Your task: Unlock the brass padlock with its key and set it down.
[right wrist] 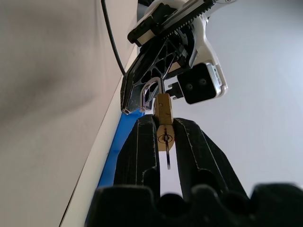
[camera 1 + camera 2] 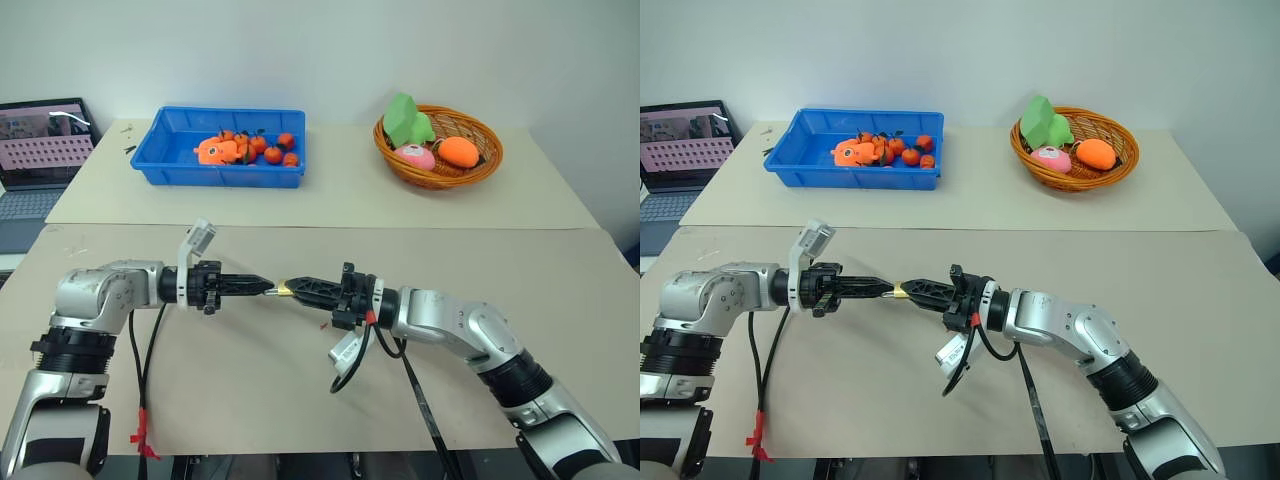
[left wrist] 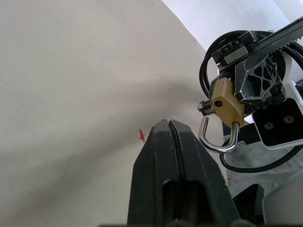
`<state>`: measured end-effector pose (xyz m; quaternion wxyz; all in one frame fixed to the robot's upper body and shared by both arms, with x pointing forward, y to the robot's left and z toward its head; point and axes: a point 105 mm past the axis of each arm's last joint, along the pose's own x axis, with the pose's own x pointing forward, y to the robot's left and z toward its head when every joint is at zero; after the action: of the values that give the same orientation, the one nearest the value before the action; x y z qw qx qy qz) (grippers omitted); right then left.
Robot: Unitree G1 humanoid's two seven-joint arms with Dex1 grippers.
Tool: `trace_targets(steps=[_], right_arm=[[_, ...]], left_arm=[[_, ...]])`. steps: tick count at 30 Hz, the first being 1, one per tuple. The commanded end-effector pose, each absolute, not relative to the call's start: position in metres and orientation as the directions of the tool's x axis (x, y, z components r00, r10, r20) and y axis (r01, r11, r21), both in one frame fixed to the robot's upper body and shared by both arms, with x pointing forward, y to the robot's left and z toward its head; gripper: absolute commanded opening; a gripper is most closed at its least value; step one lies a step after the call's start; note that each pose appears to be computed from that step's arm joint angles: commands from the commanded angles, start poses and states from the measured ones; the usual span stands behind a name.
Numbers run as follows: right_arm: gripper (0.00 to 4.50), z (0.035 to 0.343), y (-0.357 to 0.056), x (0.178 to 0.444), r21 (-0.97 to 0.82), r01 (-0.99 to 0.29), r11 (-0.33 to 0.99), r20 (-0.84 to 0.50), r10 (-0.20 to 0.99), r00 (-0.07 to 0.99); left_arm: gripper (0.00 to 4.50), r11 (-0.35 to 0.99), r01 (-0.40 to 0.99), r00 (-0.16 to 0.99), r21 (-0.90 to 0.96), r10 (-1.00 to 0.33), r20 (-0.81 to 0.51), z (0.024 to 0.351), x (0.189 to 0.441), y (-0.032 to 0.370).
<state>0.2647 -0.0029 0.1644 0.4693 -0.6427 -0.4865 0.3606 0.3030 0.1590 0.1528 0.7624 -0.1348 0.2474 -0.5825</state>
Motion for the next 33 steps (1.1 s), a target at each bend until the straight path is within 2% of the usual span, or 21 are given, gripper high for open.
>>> trace_targets(steps=[1, 12, 27, 33], right_arm=[[0.11, 0.179, 0.001, 0.258, -0.948, 0.316, -0.035, 0.041, 0.972, 0.230], [0.11, 0.176, 0.000, 0.261, -0.963, 0.268, -0.020, 0.047, 0.969, 0.241], [0.11, 0.178, -0.003, 0.279, -0.972, 0.234, 0.003, 0.072, 0.955, 0.288], [0.11, 0.191, -0.004, 0.290, -0.967, 0.252, 0.034, 0.116, 0.940, 0.320]], left_arm=[[0.04, 0.269, 0.852, 0.196, -0.450, -0.959, -0.203, 0.164, 0.307, 0.155], [0.04, 0.252, 0.860, 0.180, -0.444, -0.963, -0.198, 0.165, 0.304, 0.150], [0.04, 0.259, 0.860, 0.186, -0.439, -0.962, -0.202, 0.168, 0.303, 0.149], [0.04, 0.263, 0.859, 0.191, -0.439, -0.961, -0.202, 0.168, 0.304, 0.149]])
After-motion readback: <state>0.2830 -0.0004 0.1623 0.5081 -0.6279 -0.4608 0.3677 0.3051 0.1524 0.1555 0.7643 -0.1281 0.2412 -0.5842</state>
